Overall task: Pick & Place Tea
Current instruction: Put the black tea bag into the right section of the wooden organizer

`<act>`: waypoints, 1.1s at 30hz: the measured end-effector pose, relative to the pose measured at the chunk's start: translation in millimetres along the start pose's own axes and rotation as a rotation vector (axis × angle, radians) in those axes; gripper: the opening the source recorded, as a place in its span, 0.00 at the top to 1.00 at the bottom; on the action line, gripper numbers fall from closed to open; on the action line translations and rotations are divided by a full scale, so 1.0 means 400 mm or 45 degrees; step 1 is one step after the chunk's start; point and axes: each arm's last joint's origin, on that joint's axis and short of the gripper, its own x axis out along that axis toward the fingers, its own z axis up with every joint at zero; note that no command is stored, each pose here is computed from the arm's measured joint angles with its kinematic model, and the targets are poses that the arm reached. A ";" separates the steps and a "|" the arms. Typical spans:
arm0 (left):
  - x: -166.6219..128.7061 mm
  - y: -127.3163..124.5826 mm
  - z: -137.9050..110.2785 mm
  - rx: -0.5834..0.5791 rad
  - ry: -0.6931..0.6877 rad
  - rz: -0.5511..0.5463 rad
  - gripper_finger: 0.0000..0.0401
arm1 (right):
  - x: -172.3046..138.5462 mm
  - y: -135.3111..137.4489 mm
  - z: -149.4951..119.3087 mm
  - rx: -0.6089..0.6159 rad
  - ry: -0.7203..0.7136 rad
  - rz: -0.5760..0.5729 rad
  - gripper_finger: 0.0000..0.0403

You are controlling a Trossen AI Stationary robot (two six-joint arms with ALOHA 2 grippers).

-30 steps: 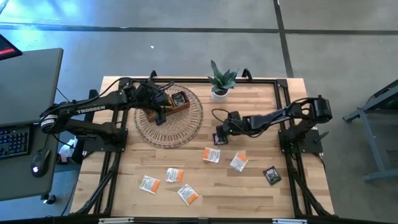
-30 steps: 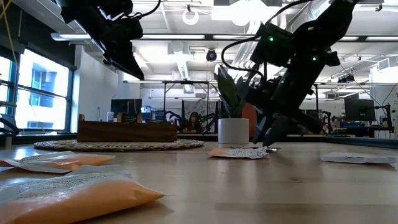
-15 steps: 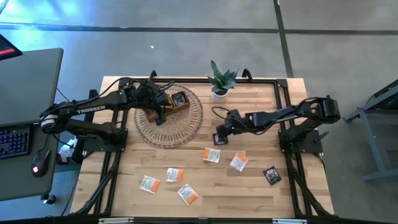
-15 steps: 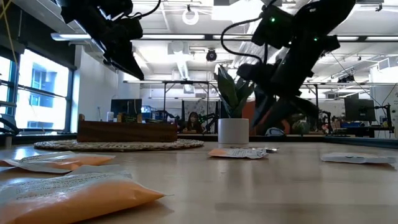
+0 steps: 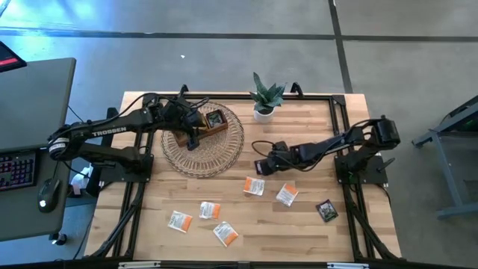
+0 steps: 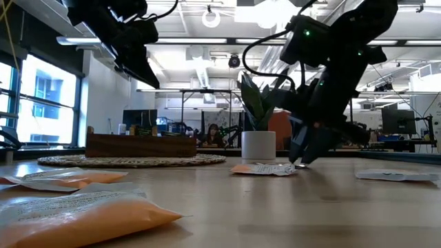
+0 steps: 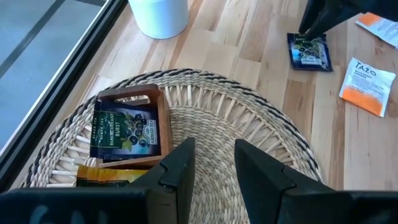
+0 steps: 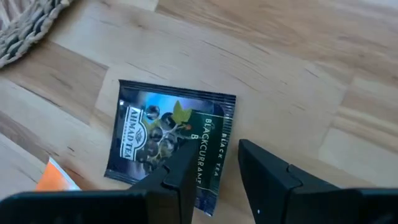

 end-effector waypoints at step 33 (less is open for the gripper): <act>0.000 0.000 0.000 0.000 -0.001 0.001 0.72 | -0.030 0.033 0.020 -0.228 -0.096 0.182 0.99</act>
